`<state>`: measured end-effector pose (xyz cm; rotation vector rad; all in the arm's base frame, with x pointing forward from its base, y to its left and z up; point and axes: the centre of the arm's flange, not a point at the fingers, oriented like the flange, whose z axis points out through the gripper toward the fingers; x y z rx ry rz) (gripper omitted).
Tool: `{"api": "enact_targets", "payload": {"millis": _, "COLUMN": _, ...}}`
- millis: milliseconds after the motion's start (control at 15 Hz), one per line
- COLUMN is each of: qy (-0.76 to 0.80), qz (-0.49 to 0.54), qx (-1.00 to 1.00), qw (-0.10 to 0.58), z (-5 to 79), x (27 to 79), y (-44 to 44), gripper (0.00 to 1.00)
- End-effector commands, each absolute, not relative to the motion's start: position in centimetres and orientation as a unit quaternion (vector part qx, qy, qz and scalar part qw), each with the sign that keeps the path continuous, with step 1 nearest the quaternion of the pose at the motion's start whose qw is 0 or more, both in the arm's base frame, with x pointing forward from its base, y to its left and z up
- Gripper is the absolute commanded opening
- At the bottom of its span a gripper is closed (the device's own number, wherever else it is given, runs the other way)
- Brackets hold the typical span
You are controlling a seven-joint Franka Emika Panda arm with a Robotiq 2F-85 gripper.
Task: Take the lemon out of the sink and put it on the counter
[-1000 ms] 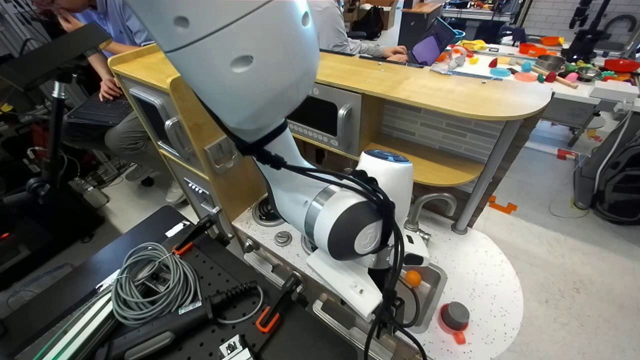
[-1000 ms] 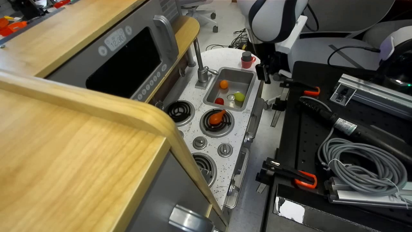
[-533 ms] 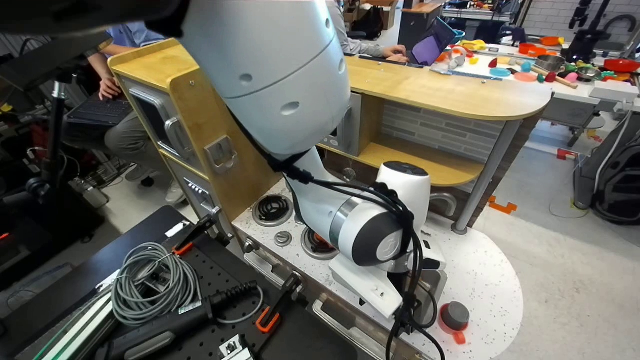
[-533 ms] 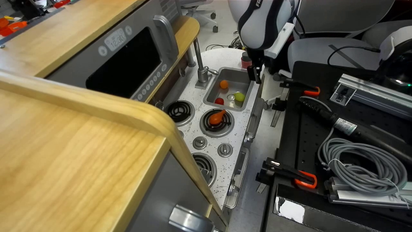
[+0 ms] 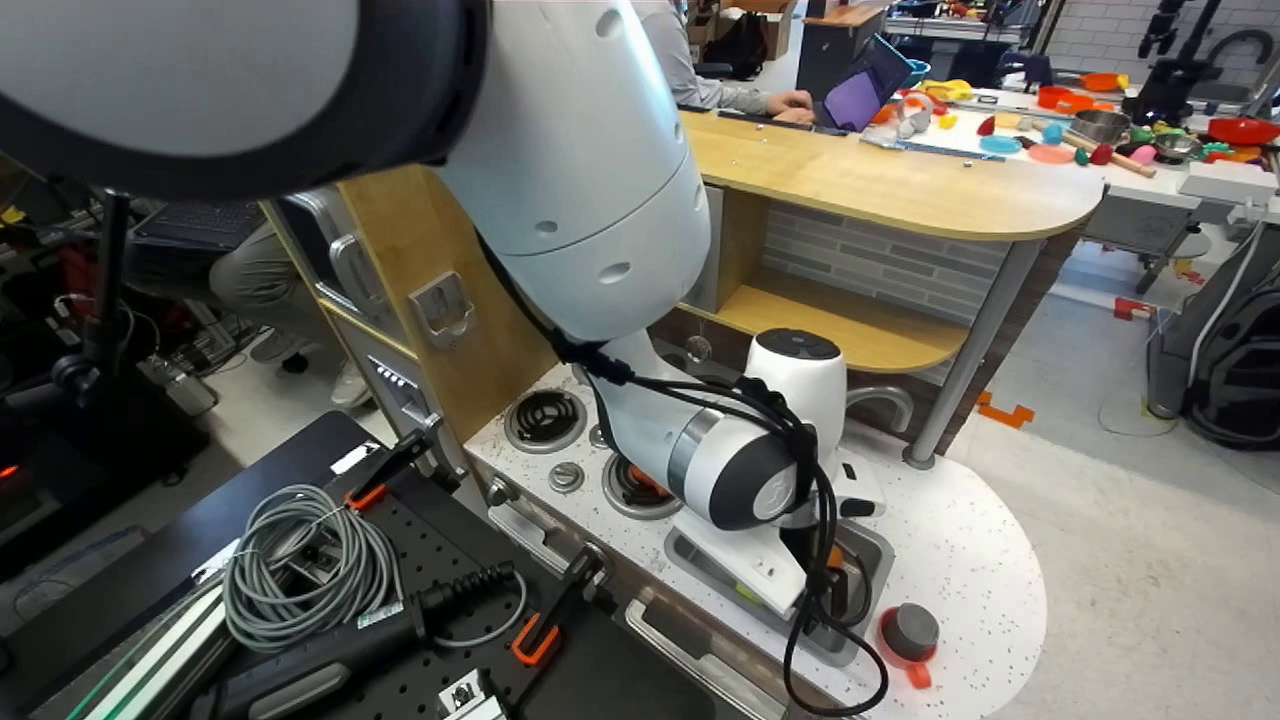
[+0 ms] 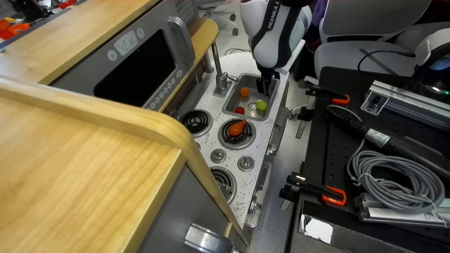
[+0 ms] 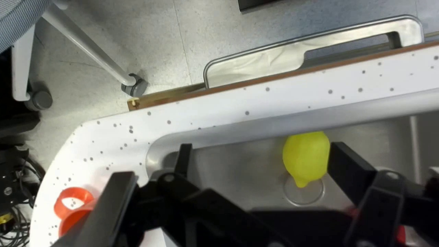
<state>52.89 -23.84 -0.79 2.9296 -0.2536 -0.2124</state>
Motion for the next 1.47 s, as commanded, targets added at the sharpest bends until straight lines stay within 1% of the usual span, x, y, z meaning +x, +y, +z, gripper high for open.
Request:
{"api": "enact_targets", "payload": {"millis": 0, "qy": -0.082, "qz": -0.044, "qx": 0.992, "qw": 0.088, "z": -2.0, "x": 54.4, "y": -23.6, "gripper": 1.00}}
{"api": "enact_targets", "payload": {"millis": 333, "qy": -0.068, "qz": -0.031, "qx": 0.993, "qw": 0.094, "z": -3.8, "x": 56.0, "y": -22.7, "gripper": 1.00}}
{"api": "enact_targets", "payload": {"millis": 733, "qy": -0.047, "qz": -0.030, "qx": 0.995, "qw": 0.077, "z": -6.9, "x": 57.1, "y": -20.3, "gripper": 1.00}}
{"api": "enact_targets", "payload": {"millis": 1400, "qy": -0.049, "qz": -0.060, "qx": 0.995, "qw": 0.069, "z": -10.6, "x": 57.0, "y": -20.2, "gripper": 1.00}}
